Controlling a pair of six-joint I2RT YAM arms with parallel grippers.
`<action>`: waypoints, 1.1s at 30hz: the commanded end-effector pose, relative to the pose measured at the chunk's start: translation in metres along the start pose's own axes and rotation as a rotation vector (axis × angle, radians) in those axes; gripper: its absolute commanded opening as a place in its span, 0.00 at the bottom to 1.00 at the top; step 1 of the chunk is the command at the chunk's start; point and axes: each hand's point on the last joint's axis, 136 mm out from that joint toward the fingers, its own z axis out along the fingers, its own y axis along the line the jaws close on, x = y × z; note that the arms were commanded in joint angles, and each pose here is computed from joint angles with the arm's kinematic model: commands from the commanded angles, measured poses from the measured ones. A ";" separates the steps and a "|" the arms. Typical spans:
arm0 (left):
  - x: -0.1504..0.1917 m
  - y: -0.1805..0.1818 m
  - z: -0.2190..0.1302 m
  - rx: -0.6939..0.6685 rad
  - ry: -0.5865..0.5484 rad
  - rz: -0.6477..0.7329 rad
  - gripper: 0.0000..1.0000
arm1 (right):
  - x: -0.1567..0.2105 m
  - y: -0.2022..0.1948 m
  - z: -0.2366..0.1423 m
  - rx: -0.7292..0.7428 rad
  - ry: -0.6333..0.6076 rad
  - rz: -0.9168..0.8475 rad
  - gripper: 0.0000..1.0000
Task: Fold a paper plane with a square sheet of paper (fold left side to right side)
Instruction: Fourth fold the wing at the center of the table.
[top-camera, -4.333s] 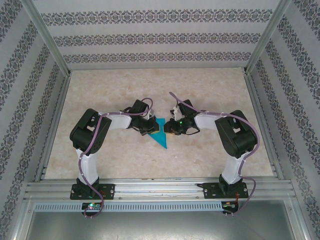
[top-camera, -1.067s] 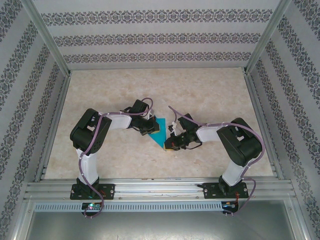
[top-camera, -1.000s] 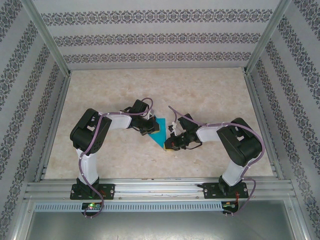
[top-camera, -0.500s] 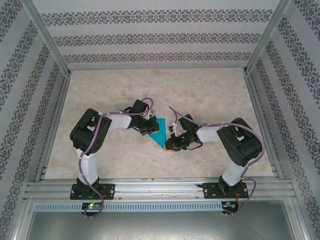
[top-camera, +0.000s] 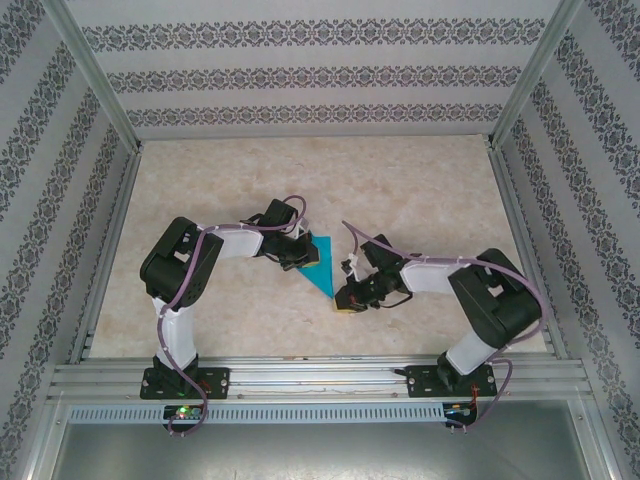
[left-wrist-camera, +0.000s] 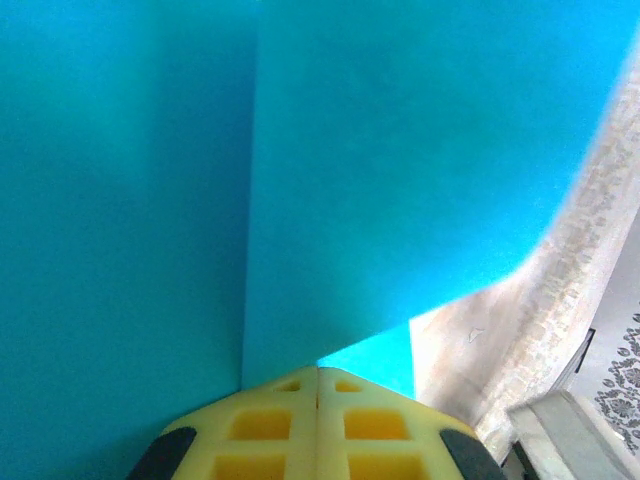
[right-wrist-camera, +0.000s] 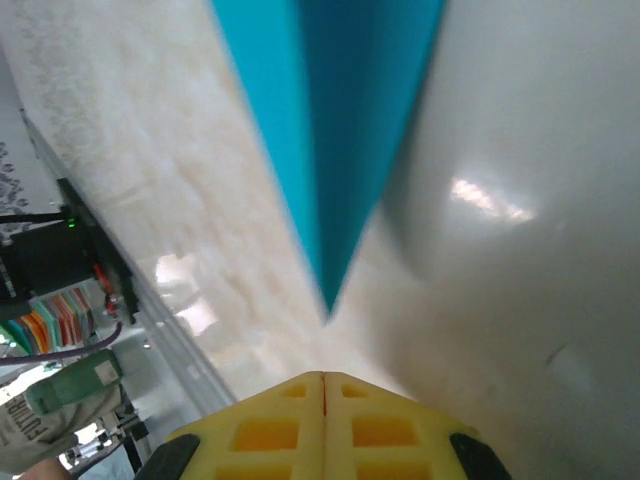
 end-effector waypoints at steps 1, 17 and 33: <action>0.012 0.043 0.010 -0.133 0.032 -0.064 0.00 | 0.001 0.017 -0.017 -0.052 -0.021 -0.028 0.00; 0.013 0.043 0.010 -0.130 0.030 -0.065 0.00 | -0.079 0.030 -0.002 -0.013 -0.167 -0.095 0.00; 0.013 0.044 0.010 -0.130 0.030 -0.067 0.00 | -0.070 -0.005 0.017 0.045 -0.115 -0.028 0.00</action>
